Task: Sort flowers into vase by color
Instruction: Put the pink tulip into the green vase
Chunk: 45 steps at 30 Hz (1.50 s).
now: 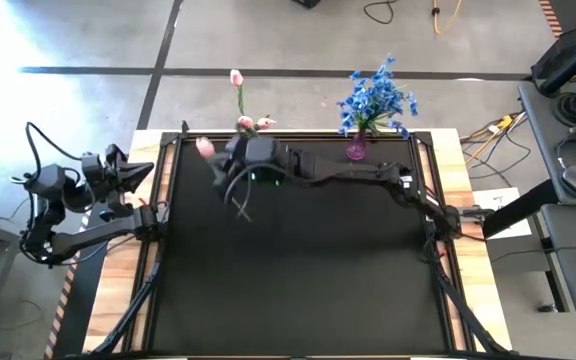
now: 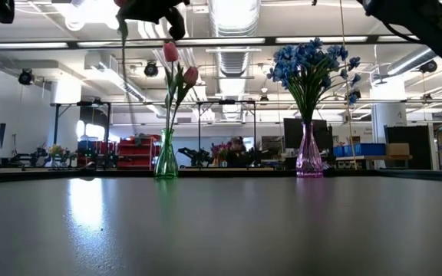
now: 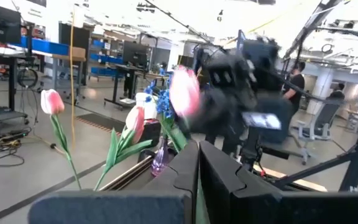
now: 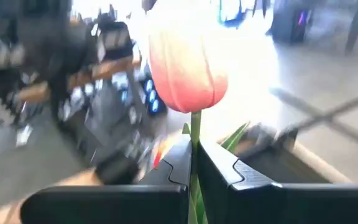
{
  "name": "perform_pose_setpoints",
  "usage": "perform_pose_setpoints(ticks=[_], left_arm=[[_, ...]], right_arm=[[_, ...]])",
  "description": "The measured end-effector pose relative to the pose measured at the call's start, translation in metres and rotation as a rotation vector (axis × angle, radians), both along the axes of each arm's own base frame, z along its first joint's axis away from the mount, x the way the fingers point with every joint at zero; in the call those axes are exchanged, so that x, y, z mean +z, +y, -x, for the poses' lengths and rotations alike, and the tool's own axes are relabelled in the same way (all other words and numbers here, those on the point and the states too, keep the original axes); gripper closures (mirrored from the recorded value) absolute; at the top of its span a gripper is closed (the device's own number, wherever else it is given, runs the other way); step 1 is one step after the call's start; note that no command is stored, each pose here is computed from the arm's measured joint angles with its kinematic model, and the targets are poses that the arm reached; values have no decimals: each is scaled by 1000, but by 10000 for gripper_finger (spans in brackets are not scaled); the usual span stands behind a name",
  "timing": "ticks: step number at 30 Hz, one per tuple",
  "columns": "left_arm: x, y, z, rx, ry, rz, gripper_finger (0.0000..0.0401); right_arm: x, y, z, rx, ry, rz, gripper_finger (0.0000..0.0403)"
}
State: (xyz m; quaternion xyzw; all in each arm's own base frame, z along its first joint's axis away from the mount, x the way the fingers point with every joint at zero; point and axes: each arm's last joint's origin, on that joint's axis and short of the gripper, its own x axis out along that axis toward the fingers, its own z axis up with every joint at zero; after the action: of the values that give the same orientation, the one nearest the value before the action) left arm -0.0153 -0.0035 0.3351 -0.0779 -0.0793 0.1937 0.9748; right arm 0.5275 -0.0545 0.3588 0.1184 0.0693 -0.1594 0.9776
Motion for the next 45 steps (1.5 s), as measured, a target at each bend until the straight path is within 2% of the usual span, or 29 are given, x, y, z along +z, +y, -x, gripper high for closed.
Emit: perform_pose_setpoints(ticks=[8,11,23,28,32,45], left_arm=[[1,2,1,70,-4,-3,401],[1,2,1,91,-4,-1,401],[1,4,2,164,-8,8,401],[1,4,2,172,-8,9,401],[1,5,3,210,-11,13,401],[1,6,3,218,-13,17,401]], right_arm=[[39,-71,16,-142,-308,122,390],[45,-91,23,-182,-362,153,390],[46,-151,44,-300,-336,226,390],[44,-168,51,-330,-320,228,390],[36,-182,53,-313,-321,179,390],[10,-190,42,-309,-270,150,390]])
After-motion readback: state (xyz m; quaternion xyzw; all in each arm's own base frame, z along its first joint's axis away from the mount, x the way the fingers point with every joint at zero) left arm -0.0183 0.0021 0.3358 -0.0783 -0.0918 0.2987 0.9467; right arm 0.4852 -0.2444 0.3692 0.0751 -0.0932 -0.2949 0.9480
